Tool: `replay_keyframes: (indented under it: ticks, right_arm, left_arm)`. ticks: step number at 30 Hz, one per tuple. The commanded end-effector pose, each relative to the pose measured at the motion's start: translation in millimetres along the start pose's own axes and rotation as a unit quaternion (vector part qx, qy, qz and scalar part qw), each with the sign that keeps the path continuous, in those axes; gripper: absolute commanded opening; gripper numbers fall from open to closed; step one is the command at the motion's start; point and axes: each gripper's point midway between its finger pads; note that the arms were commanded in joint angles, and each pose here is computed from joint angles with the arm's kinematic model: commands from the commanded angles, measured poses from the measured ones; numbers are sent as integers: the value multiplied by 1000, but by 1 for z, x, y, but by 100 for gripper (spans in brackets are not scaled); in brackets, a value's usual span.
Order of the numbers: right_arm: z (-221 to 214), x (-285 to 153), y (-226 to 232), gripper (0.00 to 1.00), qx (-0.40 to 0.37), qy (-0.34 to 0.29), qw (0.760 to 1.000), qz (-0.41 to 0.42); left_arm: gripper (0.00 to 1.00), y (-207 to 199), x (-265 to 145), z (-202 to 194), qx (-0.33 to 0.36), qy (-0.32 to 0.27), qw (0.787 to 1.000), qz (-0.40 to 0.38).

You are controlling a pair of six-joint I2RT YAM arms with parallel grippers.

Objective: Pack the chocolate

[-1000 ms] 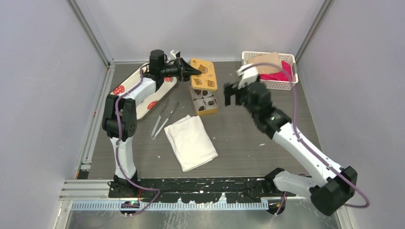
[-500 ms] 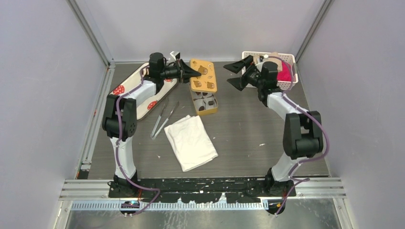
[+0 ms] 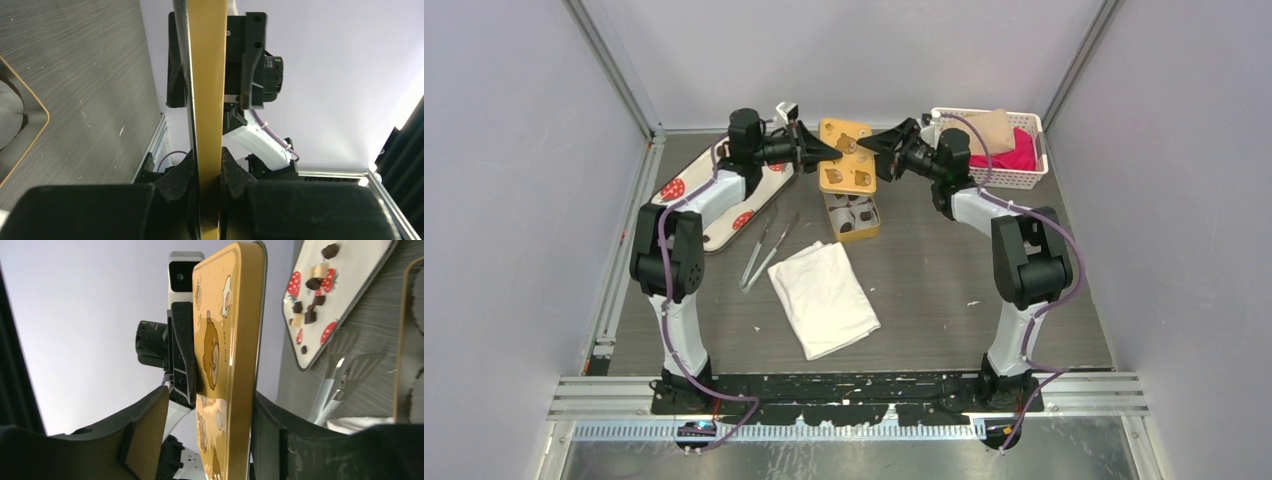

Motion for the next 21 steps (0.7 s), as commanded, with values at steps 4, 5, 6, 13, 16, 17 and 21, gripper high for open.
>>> replay_keyframes:
  ticks: [4, 5, 6, 13, 16, 17, 21]
  right_arm:
    - [-3, -6, 45, 46, -4, 13, 994, 108]
    - [-6, -6, 44, 45, -3, 15, 994, 107]
    - [-7, -7, 45, 44, -5, 16, 994, 108]
    - [-27, -4, 55, 37, -16, 50, 992, 119]
    - [-27, -4, 57, 24, -11, 51, 990, 127]
    - [-26, -4, 59, 21, -9, 52, 990, 132]
    - [-24, -3, 64, 6, -3, 57, 988, 146]
  left_arm:
    - [0, -37, -12, -12, 71, 4, 997, -33]
    - [0, -38, -12, -12, 71, 3, 997, -33]
    - [0, -38, -12, -12, 70, 3, 997, -33]
    - [1, -37, -11, -11, 70, 4, 997, -34]
    - [2, -40, -11, -11, 71, 4, 997, -37]
    - [2, -40, -12, -11, 71, 4, 997, -37]
    - [6, -42, -13, -12, 76, 3, 996, -38]
Point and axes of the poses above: each gripper's point midway between its finger pads, its own x axis out along the fingers, its own y axis along the line the jaws close on, z = x × y, and after that the axes turned 4 degrees about -x, right-handed
